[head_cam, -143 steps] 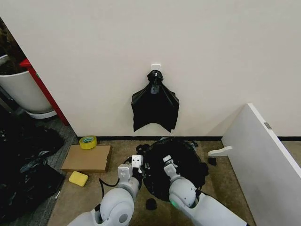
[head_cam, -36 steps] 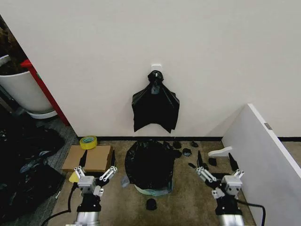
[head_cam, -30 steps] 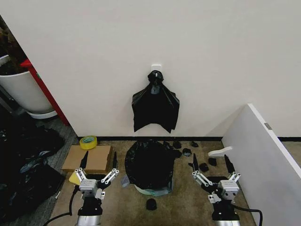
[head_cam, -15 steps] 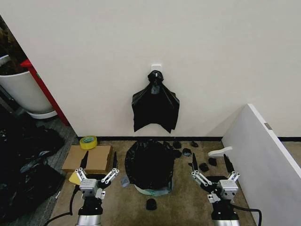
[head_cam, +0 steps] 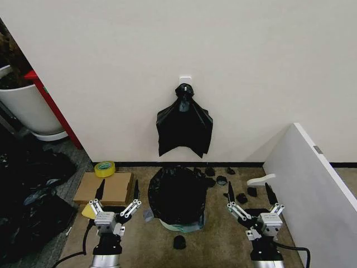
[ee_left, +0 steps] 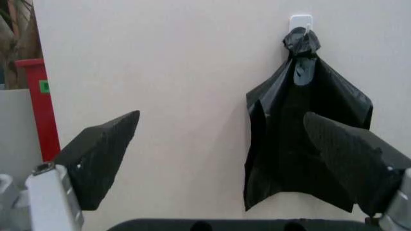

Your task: Place the garbage bag over the trash bin.

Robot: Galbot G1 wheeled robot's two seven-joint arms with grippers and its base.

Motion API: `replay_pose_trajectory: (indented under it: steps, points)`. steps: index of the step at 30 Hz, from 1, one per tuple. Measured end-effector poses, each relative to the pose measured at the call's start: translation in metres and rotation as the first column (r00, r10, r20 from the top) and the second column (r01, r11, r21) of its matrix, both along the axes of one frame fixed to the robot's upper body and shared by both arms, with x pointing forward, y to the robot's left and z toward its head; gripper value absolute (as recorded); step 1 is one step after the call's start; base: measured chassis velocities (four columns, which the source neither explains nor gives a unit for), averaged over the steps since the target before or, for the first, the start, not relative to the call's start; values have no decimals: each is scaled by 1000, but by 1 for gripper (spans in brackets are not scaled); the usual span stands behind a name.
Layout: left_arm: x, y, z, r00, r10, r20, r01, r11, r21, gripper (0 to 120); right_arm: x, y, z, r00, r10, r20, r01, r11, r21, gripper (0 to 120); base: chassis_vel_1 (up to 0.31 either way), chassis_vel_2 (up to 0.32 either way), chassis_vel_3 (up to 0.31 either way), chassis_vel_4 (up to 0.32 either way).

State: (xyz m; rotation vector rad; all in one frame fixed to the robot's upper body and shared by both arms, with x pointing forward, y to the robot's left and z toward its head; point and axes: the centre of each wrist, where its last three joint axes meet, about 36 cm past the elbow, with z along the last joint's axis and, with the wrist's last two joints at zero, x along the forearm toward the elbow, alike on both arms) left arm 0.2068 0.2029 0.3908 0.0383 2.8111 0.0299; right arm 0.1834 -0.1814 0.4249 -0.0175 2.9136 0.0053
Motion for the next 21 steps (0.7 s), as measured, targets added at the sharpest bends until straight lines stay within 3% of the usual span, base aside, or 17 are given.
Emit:
replay_pose_trajectory:
  steps: [21]
  points:
    - [0,0,0,1000,1,-2,-1,1000,-1,100,0,0,0,1000,0,0,0,1000,1,100,0,0,0,0]
